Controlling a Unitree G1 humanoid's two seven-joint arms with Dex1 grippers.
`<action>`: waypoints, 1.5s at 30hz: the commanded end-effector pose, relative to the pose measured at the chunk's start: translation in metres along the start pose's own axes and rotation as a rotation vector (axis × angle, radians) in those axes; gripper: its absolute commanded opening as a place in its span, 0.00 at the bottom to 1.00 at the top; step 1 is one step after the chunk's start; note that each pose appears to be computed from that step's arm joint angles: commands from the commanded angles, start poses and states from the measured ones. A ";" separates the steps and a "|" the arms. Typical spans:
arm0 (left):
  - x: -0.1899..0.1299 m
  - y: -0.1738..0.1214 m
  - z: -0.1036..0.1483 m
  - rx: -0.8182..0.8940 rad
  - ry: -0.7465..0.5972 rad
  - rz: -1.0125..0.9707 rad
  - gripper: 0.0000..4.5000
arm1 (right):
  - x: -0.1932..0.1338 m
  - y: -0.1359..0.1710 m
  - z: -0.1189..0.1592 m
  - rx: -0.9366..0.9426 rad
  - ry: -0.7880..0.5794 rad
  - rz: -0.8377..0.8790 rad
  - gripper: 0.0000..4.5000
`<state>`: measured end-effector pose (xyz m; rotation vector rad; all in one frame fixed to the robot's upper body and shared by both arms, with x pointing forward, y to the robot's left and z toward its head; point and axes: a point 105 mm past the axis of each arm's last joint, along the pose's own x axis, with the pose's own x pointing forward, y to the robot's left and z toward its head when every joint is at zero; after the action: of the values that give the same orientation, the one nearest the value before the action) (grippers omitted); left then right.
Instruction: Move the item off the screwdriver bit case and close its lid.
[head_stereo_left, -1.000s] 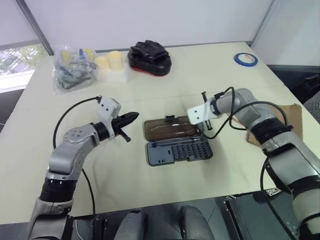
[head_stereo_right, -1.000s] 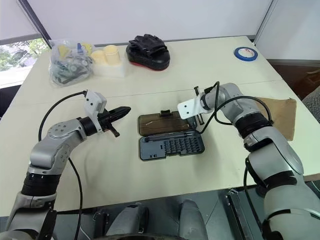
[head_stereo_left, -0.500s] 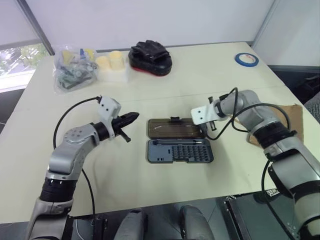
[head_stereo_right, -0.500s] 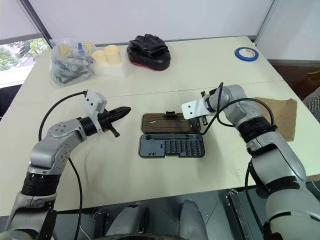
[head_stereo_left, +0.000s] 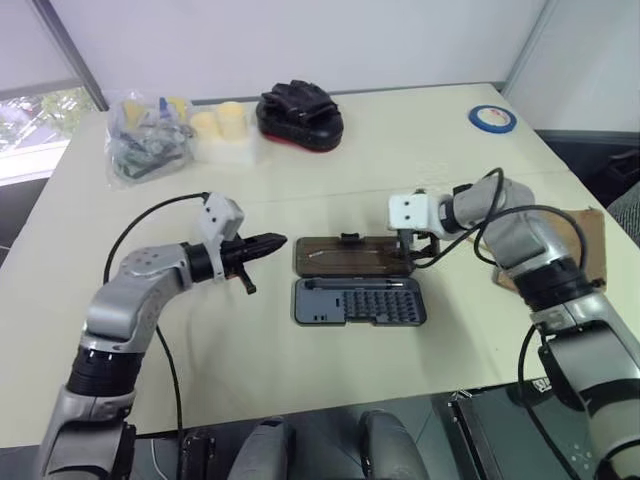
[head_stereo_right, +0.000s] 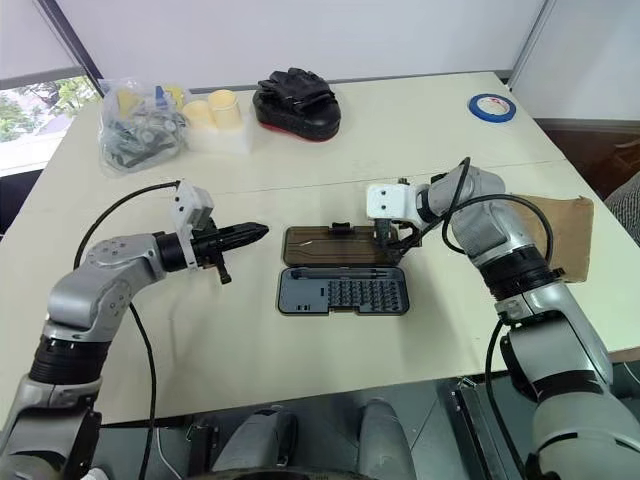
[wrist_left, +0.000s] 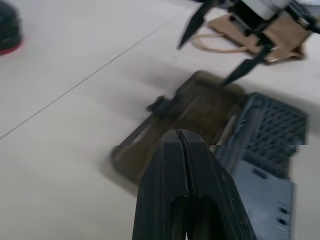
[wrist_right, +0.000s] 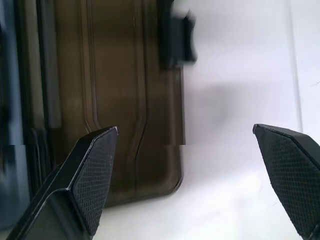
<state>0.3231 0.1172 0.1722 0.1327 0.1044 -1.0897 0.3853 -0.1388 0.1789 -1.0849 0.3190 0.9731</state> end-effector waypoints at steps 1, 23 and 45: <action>0.007 -0.011 0.004 0.020 0.023 -0.120 0.00 | -0.013 -0.015 0.016 0.031 -0.053 -0.109 1.00; 0.028 -0.043 -0.077 0.082 0.286 -0.393 0.00 | -0.016 -0.027 0.011 0.228 -0.069 -0.268 1.00; 0.032 -0.038 -0.089 0.104 0.286 -0.342 0.00 | 0.025 -0.009 -0.024 0.493 -0.038 -0.073 1.00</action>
<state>0.3014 0.0777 0.0928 0.3600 0.2666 -1.4613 0.4110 -0.1496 0.1533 -0.6116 0.4815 0.7855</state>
